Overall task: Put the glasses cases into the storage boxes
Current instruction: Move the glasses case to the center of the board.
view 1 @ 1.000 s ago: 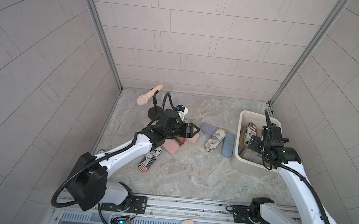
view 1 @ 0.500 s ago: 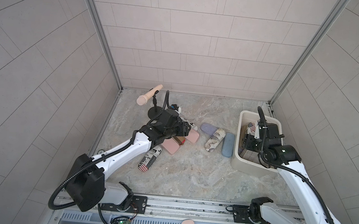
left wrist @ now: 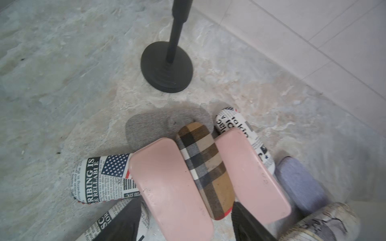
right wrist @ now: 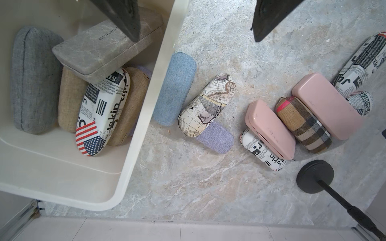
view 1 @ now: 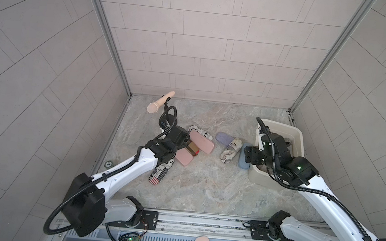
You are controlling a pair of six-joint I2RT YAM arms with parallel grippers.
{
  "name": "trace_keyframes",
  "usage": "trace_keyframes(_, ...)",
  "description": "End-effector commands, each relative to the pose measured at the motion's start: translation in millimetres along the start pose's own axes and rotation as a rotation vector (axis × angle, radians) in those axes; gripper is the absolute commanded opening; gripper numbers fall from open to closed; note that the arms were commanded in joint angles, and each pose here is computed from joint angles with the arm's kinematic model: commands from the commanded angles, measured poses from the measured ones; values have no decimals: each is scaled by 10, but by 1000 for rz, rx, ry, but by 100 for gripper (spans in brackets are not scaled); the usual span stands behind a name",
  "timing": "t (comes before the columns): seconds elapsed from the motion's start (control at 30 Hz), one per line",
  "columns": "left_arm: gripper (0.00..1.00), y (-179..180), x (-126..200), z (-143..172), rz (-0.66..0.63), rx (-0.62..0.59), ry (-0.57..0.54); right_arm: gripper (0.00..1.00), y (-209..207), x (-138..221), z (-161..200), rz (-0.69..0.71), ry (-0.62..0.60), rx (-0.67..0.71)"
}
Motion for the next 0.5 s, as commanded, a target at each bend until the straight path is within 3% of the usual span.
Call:
trace_keyframes(0.0,77,106,-116,126,-147,19,72,88,-20,46,-4,14,-31,-5)
trace_keyframes(0.13,79,35,-286,244,-182,-9,155,96,-52,58,45,5,-38,-13)
trace_keyframes(0.47,83,-124,-586,456,-166,-16,260,97,-113,23,160,10,-19,-7)
Point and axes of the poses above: each gripper's point midway between its finger pads, its own x axis back along the fingers, its own y axis along the line the jaws close on, z = x × y, the point moved 6 cm from there along x, back along the fingers, and after that the axes turned 15 degrees about -x, right-handed, at the moved point
